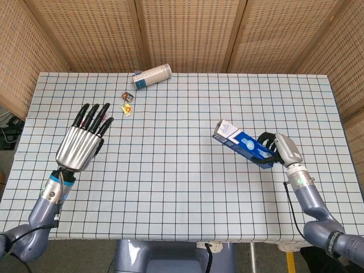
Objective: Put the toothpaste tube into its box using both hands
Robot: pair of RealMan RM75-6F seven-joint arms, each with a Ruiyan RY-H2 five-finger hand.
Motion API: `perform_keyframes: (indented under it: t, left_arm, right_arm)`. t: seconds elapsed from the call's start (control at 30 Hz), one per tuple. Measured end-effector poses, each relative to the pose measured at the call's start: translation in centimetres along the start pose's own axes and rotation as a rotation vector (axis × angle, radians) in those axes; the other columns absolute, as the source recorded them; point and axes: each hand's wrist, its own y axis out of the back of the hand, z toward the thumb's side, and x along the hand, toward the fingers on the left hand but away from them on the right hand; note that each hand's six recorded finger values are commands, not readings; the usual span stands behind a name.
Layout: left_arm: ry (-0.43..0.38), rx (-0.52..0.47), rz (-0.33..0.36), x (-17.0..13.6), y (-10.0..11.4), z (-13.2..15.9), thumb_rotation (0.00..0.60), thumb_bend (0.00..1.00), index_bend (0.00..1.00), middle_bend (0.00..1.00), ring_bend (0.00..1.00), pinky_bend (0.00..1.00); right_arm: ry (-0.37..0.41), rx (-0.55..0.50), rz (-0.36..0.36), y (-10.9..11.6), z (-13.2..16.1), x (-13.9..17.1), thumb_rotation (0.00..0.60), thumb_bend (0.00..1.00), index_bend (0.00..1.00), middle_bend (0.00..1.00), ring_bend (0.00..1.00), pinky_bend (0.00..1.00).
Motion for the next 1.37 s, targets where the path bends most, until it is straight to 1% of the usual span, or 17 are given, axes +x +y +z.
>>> perform_keyframes:
  t: [0.1,0.2,0.27,0.4,0.47,0.5,0.57,0.63,0.7,0.73,0.83,0.97,1.03,1.1,1.17,1.3,1.37]
  left_arm:
    - [0.022,-0.022,-0.002,-1.9,-1.4,-0.3,0.6,0.4,0.23,0.06,0.1,0.11]
    - [0.049,-0.081,-0.022,-3.7,-2.9,0.1,0.6,0.4,0.23,0.06,0.1,0.11]
    - [0.059,-0.115,-0.038,-4.7,-4.0,0.4,0.6,0.4,0.23,0.06,0.1,0.11]
    - [0.066,-0.127,-0.05,-6.0,-5.5,0.6,0.6,0.4,0.23,0.06,0.1,0.11]
    - [0.076,-0.141,-0.058,-6.8,-6.3,0.6,0.6,0.4,0.23,0.06,0.1,0.11]
    - [0.081,-0.149,-0.061,-7.1,-6.5,0.6,0.6,0.4,0.23,0.06,0.1,0.11]
    - [0.095,-0.164,-0.067,-7.9,-7.0,0.3,0.6,0.4,0.23,0.06,0.1,0.11]
    - [0.108,-0.175,-0.07,-8.5,-7.3,0.0,0.6,0.4,0.23,0.06,0.1,0.11]
    - [0.118,-0.184,-0.07,-8.8,-7.4,-0.2,0.6,0.4,0.23,0.06,0.1,0.11]
    - [0.121,-0.187,-0.069,-9.0,-7.3,-0.3,0.6,0.4,0.23,0.06,0.1,0.11]
    - [0.135,-0.197,-0.066,-9.5,-7.2,-0.6,0.6,0.4,0.23,0.06,0.1,0.11]
    - [0.154,-0.209,-0.066,-10.6,-7.0,-1.0,0.6,0.4,0.22,0.06,0.1,0.1]
    - [0.165,-0.217,-0.075,-11.3,-7.0,-1.2,0.6,0.39,0.22,0.06,0.1,0.08]
    - [0.176,-0.229,-0.091,-12.0,-7.1,-1.4,0.6,0.38,0.22,0.05,0.09,0.04]
    - [0.186,-0.249,-0.115,-12.9,-7.1,-1.5,0.6,0.34,0.2,0.03,0.07,0.01]
    - [0.212,-0.287,-0.169,-15.1,-7.3,-1.8,0.6,0.27,0.16,0.01,0.03,0.0]
    - [0.223,-0.292,-0.197,-16.4,-7.6,-1.9,0.6,0.25,0.14,0.0,0.03,0.0]
  right_arm:
    - [-0.025,0.125,-0.014,-0.4,-1.9,0.6,0.6,0.25,0.77,0.57,0.62,0.68]
    - [-0.06,0.235,-0.013,-1.3,-3.8,1.3,0.6,0.25,0.76,0.56,0.6,0.66]
    - [-0.09,0.285,-0.009,-2.1,-5.2,1.8,0.6,0.25,0.75,0.55,0.59,0.64]
    - [-0.14,0.339,0.003,-3.3,-7.3,2.6,0.6,0.25,0.72,0.5,0.55,0.6]
    - [-0.163,0.359,0.013,-3.8,-8.1,2.9,0.6,0.24,0.68,0.44,0.48,0.52]
    - [-0.169,0.371,0.018,-4.0,-8.4,3.0,0.6,0.23,0.63,0.39,0.41,0.42]
    - [-0.175,0.409,0.024,-4.2,-8.8,3.2,0.6,0.21,0.48,0.23,0.23,0.22]
    - [-0.177,0.451,0.03,-4.4,-9.0,3.4,0.6,0.18,0.3,0.06,0.05,0.05]
    - [-0.18,0.503,0.034,-4.4,-9.1,3.6,0.6,0.17,0.17,0.0,0.0,0.0]
    - [-0.182,0.524,0.033,-4.4,-9.2,3.6,0.6,0.17,0.11,0.0,0.0,0.0]
    - [-0.181,0.599,0.01,-4.1,-9.0,4.0,0.6,0.17,0.03,0.0,0.0,0.0]
    - [-0.168,0.671,-0.059,-3.3,-8.0,5.0,0.6,0.16,0.0,0.0,0.0,0.0]
    - [-0.154,0.683,-0.089,-3.0,-7.5,5.8,0.6,0.16,0.0,0.0,0.0,0.0]
    - [-0.124,0.687,-0.12,-2.9,-6.7,6.8,0.6,0.16,0.0,0.0,0.0,0.0]
    - [-0.083,0.687,-0.146,-3.0,-5.9,8.1,0.6,0.15,0.0,0.0,0.0,0.0]
    - [0.009,0.686,-0.193,-3.4,-4.6,10.9,0.6,0.15,0.0,0.0,0.0,0.0]
    - [0.056,0.676,-0.215,-3.6,-3.9,12.5,0.6,0.15,0.0,0.0,0.0,0.0]
